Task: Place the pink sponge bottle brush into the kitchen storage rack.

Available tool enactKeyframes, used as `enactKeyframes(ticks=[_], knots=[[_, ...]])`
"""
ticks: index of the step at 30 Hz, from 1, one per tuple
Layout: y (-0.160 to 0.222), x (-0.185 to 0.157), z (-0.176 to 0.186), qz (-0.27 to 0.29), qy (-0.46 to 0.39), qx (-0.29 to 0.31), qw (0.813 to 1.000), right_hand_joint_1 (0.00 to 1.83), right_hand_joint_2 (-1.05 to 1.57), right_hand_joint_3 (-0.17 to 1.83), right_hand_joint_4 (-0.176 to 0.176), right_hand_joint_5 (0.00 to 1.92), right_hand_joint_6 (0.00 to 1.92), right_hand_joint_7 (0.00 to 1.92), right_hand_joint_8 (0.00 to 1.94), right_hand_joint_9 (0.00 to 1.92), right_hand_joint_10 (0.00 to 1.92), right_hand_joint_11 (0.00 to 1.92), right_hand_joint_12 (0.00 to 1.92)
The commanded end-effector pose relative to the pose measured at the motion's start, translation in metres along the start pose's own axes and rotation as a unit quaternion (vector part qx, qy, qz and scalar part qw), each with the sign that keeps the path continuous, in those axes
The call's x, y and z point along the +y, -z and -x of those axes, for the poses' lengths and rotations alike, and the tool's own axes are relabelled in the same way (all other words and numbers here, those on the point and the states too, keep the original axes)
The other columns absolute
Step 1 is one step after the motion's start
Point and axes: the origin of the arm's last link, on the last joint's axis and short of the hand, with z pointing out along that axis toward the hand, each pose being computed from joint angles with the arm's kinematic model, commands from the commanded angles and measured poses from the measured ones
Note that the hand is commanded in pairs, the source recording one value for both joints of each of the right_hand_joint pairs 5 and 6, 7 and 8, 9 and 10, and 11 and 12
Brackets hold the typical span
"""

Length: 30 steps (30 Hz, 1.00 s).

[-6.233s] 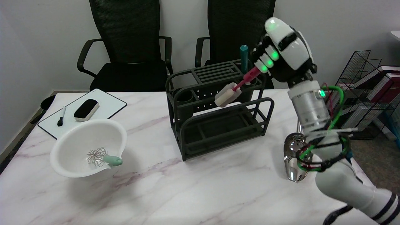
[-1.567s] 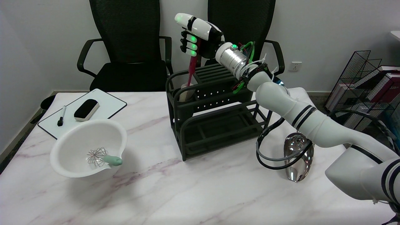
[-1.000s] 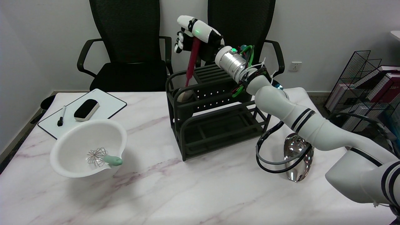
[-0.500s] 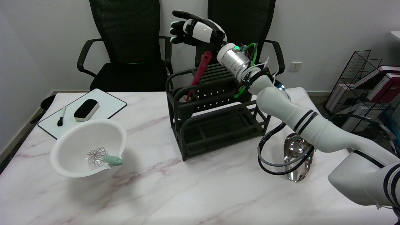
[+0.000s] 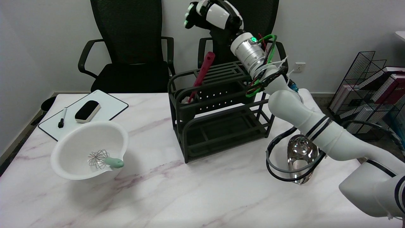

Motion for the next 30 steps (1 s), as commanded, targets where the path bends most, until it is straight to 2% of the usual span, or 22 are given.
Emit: enactKeyframes(ticks=[1,11,16,19,23,30], knots=[[0.065,-0.044,0.005,-0.126,0.008,0.021,0.992,1.00,0.95,1.24,0.000,0.85,0.85,1.25,1.25,1.25,1.25,1.20,1.20],[0.137,-0.018,0.023,-0.121,0.008,0.033,0.992,0.96,0.98,1.31,0.000,0.90,0.90,1.29,1.29,1.33,1.33,1.25,1.25],[0.183,0.017,0.019,-0.099,0.035,0.070,0.992,0.95,0.98,1.32,0.000,0.90,0.90,1.29,1.29,1.35,1.35,1.27,1.27],[0.201,0.016,0.020,-0.120,0.053,0.081,0.988,0.95,0.99,1.32,0.000,0.89,0.89,1.29,1.29,1.37,1.37,1.29,1.29],[0.213,0.004,0.028,-0.156,0.076,0.068,0.982,0.95,1.02,1.32,0.000,0.91,0.91,1.30,1.30,1.41,1.41,1.42,1.42],[0.251,0.020,0.022,-0.145,0.098,0.089,0.981,0.95,1.04,1.31,0.000,0.95,0.95,1.33,1.33,1.45,1.45,1.45,1.45]])
